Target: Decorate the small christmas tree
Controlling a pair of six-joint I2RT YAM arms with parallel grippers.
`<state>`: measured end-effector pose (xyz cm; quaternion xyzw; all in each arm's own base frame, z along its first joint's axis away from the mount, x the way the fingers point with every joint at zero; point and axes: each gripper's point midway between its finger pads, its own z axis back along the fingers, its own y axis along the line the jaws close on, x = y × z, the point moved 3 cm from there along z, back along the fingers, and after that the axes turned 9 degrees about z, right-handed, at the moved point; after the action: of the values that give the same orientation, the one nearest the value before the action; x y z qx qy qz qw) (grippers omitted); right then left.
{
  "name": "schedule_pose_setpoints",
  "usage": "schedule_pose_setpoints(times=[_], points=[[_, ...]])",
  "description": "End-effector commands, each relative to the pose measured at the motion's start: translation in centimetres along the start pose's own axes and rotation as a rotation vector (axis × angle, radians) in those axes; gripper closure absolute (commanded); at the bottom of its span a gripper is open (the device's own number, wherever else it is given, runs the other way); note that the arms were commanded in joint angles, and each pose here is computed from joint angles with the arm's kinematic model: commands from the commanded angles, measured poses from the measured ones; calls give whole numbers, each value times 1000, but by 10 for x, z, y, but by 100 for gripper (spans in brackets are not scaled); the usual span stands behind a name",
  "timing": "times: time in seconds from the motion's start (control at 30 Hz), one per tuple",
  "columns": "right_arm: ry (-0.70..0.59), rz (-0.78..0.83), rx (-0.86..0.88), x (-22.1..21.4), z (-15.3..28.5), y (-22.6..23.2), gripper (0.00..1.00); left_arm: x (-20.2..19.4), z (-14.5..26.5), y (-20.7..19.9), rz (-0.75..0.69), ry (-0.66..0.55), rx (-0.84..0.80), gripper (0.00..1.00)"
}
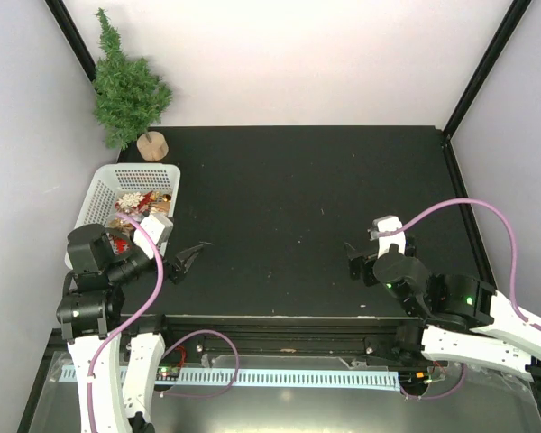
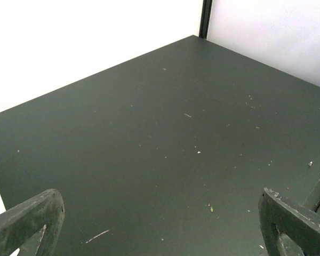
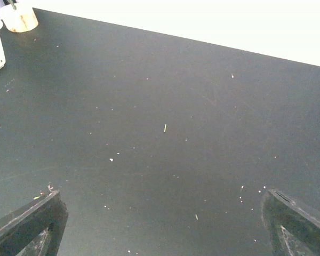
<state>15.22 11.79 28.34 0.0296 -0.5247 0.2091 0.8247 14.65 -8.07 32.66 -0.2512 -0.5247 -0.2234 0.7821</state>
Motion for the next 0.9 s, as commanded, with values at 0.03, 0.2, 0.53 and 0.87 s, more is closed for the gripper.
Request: schedule_pose_setpoints(times=[0.03, 0.2, 0.53, 0.87], points=[[-2, -7, 1, 3, -3, 3, 0, 2, 1, -3, -8, -5, -21, 1], [-8, -16, -5, 3, -1, 1, 0, 2, 0, -3, -7, -4, -23, 1], [-6, -15, -4, 2, -2, 1, 0, 2, 0, -2, -3, -3, -20, 1], [8, -3, 39, 2, -6, 12, 4, 0, -3, 5, 9, 6, 8, 1]])
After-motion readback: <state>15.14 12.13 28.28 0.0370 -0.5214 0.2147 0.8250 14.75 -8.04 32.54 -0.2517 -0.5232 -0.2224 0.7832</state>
